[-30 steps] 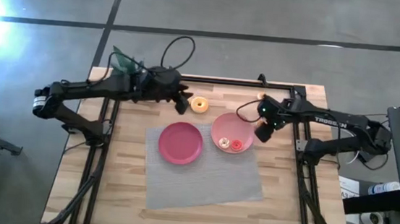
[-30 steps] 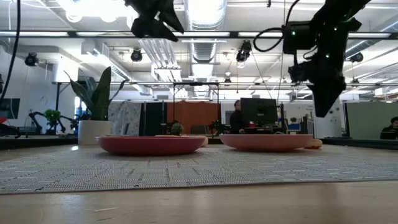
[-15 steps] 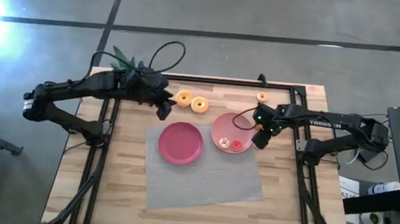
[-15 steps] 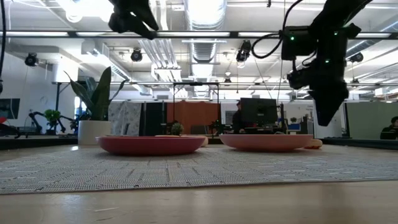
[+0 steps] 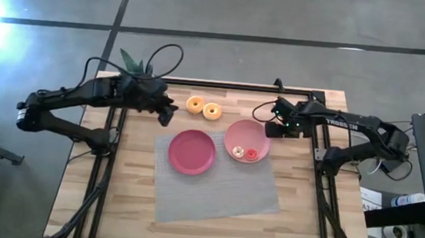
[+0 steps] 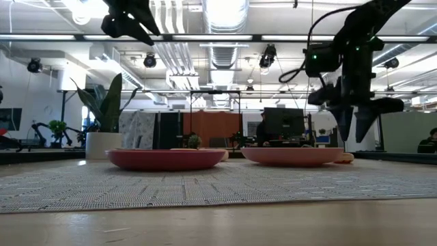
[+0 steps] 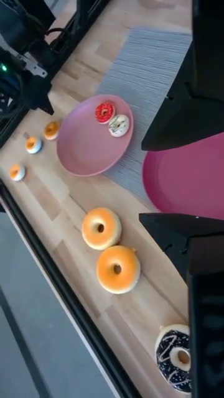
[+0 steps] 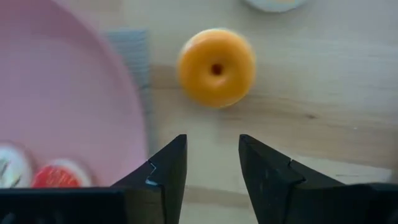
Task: Pick & Place donuts
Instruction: Put the small orange donut on the light pink plate
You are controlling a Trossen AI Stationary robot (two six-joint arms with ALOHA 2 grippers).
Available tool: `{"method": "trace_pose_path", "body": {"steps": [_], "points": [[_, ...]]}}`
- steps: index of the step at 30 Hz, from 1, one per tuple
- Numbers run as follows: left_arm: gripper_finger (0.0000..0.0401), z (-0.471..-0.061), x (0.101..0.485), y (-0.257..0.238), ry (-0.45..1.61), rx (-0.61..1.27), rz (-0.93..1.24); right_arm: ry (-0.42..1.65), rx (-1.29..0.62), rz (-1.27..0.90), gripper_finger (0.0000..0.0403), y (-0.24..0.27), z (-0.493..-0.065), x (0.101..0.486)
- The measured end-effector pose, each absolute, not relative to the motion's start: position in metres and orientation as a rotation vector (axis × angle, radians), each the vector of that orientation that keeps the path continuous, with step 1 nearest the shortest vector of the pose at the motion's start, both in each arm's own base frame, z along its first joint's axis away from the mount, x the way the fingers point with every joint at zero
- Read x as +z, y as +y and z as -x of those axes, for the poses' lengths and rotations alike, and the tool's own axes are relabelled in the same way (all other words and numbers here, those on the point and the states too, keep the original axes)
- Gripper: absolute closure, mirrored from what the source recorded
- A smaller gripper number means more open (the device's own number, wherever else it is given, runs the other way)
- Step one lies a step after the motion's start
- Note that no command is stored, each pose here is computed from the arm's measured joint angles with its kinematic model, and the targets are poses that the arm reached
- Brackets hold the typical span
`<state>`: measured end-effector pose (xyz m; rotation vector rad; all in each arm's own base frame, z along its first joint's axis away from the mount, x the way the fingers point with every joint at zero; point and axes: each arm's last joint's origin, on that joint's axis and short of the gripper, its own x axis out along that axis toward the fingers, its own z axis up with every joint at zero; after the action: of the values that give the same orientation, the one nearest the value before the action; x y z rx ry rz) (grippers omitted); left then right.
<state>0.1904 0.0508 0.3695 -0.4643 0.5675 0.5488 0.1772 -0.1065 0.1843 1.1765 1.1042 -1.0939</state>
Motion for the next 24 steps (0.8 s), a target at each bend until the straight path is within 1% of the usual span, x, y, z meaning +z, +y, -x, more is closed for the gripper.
{"method": "trace_pose_path", "body": {"steps": [3,7,11,16,20,24], "points": [[0.0254,-0.188,0.369,0.050,0.559,0.549,0.463,1.090,-1.169,-1.157,0.0260,-0.109,-0.179,0.179],[0.0255,-0.187,0.367,0.050,0.550,0.547,0.462,1.051,-1.201,-1.170,0.0259,-0.115,-0.185,0.170],[0.0255,-0.186,0.365,0.050,0.548,0.547,0.462,1.093,-1.249,-1.156,0.0263,-0.117,-0.187,0.159],[0.0255,-0.185,0.364,0.050,0.549,0.547,0.462,1.128,-1.292,-1.151,0.0279,-0.118,-0.187,0.150],[0.0254,-0.184,0.364,0.049,0.545,0.547,0.464,1.083,-1.281,-1.167,0.0286,-0.117,-0.186,0.158],[0.0254,-0.184,0.365,0.049,0.542,0.546,0.464,1.008,-1.266,-1.162,0.0282,-0.115,-0.182,0.173]]}}
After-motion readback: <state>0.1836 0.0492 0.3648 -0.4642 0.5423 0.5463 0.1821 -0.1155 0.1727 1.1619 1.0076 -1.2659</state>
